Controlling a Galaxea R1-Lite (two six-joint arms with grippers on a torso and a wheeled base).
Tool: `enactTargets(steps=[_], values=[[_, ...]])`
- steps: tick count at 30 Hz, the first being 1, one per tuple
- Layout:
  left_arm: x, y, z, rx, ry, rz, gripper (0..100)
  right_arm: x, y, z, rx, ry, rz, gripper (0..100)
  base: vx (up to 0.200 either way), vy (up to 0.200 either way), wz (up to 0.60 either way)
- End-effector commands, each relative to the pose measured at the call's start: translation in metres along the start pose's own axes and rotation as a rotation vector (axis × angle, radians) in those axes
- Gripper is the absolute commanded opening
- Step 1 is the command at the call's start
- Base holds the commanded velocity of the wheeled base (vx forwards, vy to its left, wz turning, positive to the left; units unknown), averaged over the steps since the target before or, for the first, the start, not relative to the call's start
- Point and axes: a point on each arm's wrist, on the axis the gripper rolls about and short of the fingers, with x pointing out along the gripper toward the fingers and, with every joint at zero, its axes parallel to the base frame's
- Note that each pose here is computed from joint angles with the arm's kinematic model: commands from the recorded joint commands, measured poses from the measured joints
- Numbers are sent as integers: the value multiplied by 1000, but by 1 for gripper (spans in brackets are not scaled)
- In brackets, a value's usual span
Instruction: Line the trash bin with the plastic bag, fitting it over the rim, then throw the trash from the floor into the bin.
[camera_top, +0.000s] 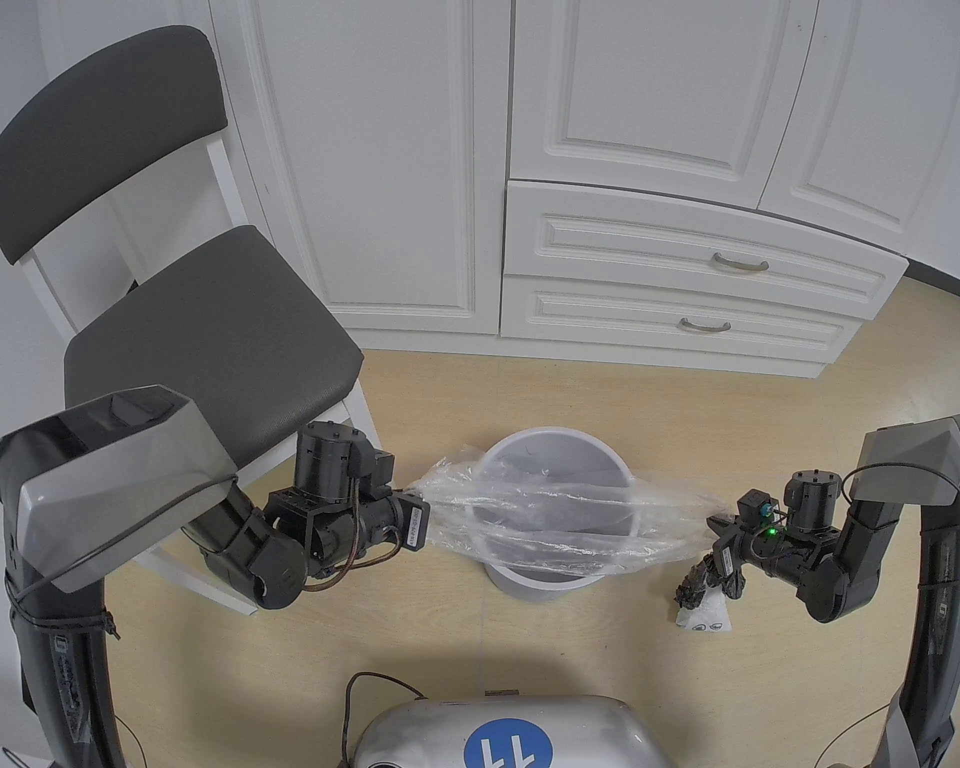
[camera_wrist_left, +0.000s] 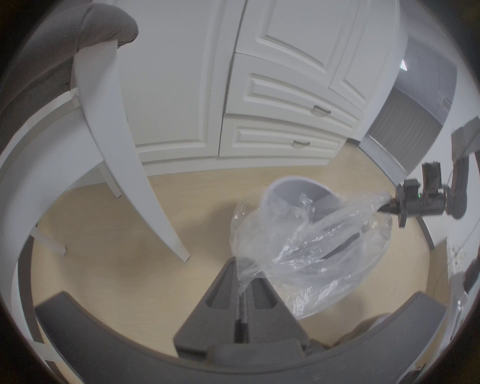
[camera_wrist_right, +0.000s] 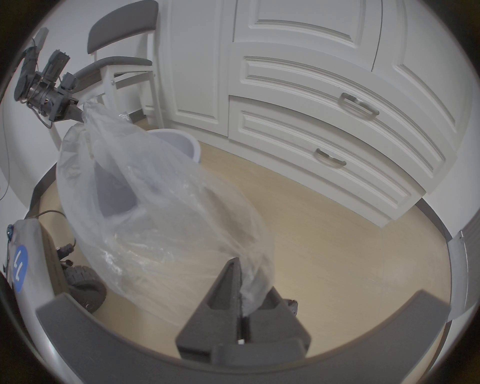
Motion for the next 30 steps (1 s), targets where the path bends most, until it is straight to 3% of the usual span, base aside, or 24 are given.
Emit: enactTargets(steps=[1,6,10,20,30], values=[[-23,-2,4,46,26,-7,0,-13,-1,1,-10,11,6,0,0,0,0],[-41,-1,2,115,86,-67,0,-21,0,2,-28,18,11,0,0,0,0],[-54,-2,6,111,112,-114,0,-30,1,5,-44,16,21,0,0,0,0],[-67,-5,8,122,169,-133,0,-48,6,12,-73,15,45,0,0,0,0],[-11,-13,-28,104,239,-144,0,-24,13,-7,-82,106,88,0,0,0,0]])
